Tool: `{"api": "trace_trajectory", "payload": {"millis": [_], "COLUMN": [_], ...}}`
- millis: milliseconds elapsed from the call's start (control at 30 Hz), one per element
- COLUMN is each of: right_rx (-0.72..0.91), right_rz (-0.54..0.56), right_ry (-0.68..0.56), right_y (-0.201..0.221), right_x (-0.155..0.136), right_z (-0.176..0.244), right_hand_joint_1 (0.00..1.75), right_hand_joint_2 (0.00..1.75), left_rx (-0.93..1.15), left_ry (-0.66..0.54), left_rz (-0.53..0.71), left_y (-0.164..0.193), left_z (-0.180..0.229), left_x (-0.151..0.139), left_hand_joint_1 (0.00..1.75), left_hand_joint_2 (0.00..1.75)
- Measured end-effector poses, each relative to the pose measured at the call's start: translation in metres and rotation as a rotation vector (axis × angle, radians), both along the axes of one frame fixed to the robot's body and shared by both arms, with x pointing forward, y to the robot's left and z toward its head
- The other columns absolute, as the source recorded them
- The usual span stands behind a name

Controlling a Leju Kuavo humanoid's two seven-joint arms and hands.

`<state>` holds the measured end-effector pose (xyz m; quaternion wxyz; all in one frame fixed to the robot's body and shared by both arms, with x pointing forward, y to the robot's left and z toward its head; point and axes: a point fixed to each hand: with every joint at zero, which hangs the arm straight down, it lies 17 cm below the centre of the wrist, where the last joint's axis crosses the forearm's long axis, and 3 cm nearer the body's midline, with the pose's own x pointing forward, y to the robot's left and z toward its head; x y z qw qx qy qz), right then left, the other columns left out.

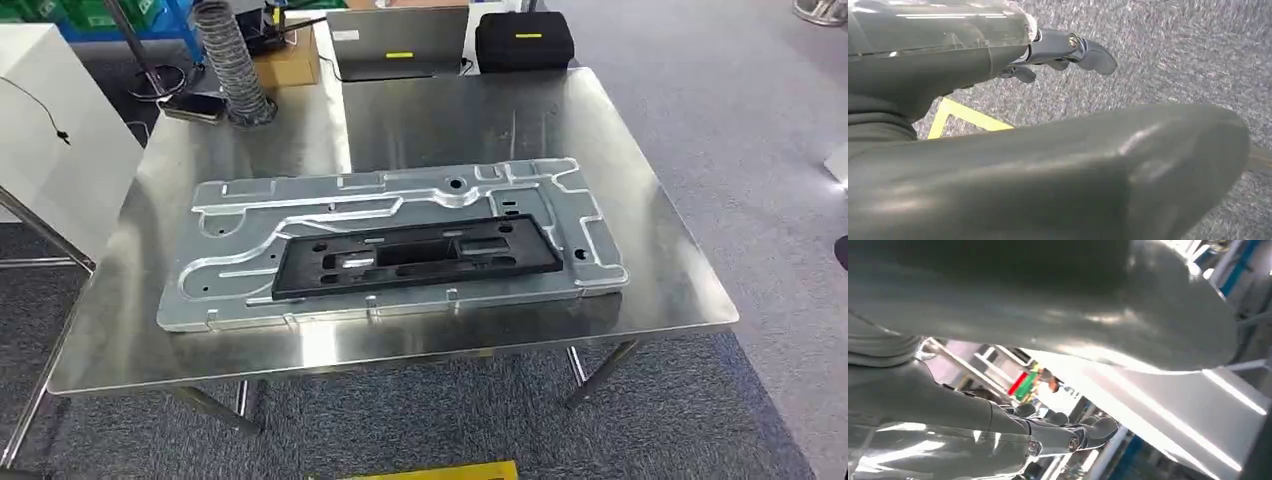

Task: Take the parts from the cabinet and place them on the table.

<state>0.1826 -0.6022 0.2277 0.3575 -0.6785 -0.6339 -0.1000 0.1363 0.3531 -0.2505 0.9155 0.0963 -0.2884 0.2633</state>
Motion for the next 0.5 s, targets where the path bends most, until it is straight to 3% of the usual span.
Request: {"api": "trace_trajectory", "payload": {"millis": [267,367,500], "right_rx": [0.140,0.251,0.443], "right_rz": [0.046,0.058,0.025], "right_ry": [0.297,0.509,0.780], "right_y": [0.001,0.009,0.037], "right_x": [0.025,0.026,0.003], "right_z": [-0.106,-0.191,-0.304], "right_hand_joint_1": [0.00,0.00,0.00], "right_hand_joint_2": [0.00,0.00,0.00], "left_rx": [-0.025,-0.044,-0.071], "left_ry": [0.020,0.035,0.049], "left_rz": [-0.005,-0.011,-0.031], "left_y": [-0.008,-0.018,-0.033], "left_z": [-0.003,-0.005,-0.007], "left_x": [-0.001,-0.004,-0.005], "left_hand_joint_1": [0.00,0.00,0.00], "left_hand_joint_2": [0.00,0.00,0.00]}}
